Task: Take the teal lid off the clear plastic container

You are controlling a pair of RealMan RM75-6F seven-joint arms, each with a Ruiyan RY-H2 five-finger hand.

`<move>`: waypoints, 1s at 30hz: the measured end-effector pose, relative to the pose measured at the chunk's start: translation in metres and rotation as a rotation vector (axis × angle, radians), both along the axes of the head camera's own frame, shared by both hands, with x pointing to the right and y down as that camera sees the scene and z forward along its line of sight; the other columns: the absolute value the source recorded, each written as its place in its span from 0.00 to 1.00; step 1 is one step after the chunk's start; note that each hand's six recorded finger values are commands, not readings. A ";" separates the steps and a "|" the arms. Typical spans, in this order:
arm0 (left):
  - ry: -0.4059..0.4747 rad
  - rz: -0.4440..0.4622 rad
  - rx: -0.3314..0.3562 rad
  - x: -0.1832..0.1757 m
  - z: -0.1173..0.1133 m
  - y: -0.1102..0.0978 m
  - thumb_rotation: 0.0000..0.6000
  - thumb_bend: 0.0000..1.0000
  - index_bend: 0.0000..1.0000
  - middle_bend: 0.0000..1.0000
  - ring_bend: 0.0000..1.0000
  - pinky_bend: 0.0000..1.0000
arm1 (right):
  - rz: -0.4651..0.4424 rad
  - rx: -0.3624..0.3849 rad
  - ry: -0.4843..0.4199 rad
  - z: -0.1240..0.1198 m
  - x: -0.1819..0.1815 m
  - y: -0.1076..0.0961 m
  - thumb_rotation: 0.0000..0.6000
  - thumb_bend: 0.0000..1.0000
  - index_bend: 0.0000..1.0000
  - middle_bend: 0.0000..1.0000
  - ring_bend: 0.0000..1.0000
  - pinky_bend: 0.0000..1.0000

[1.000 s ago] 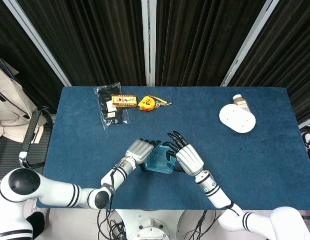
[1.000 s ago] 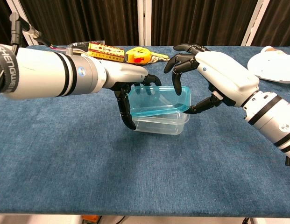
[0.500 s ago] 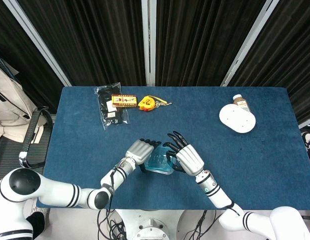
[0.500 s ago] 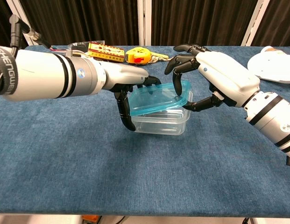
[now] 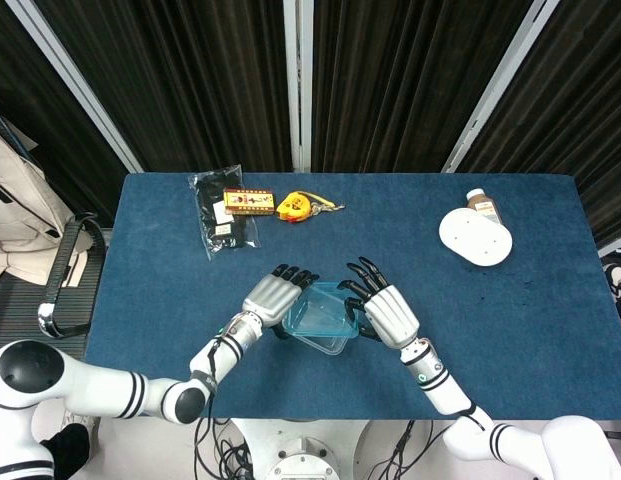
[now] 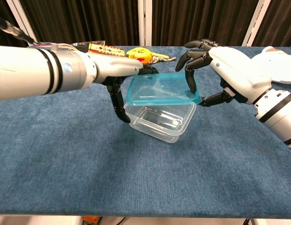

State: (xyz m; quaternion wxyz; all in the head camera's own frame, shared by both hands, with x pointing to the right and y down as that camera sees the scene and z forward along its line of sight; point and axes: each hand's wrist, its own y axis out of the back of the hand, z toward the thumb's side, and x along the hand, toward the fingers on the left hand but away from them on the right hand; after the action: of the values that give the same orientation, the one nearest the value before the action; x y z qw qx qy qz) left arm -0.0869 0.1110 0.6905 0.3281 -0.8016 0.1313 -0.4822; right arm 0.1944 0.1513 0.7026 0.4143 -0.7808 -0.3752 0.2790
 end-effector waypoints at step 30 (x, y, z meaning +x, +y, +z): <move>-0.106 -0.345 0.406 -0.199 -0.059 -0.026 1.00 0.00 0.00 0.02 0.00 0.01 | 0.251 -0.001 0.279 -0.004 0.133 -0.012 1.00 0.93 0.47 0.21 0.03 0.00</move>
State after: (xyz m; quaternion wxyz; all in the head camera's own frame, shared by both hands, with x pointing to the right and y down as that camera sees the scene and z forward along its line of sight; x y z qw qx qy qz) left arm -0.2855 0.0850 0.6312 0.4016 -0.6588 0.3424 -0.5361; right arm 0.3277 0.1388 0.6985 0.4239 -0.6819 -0.4084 0.4342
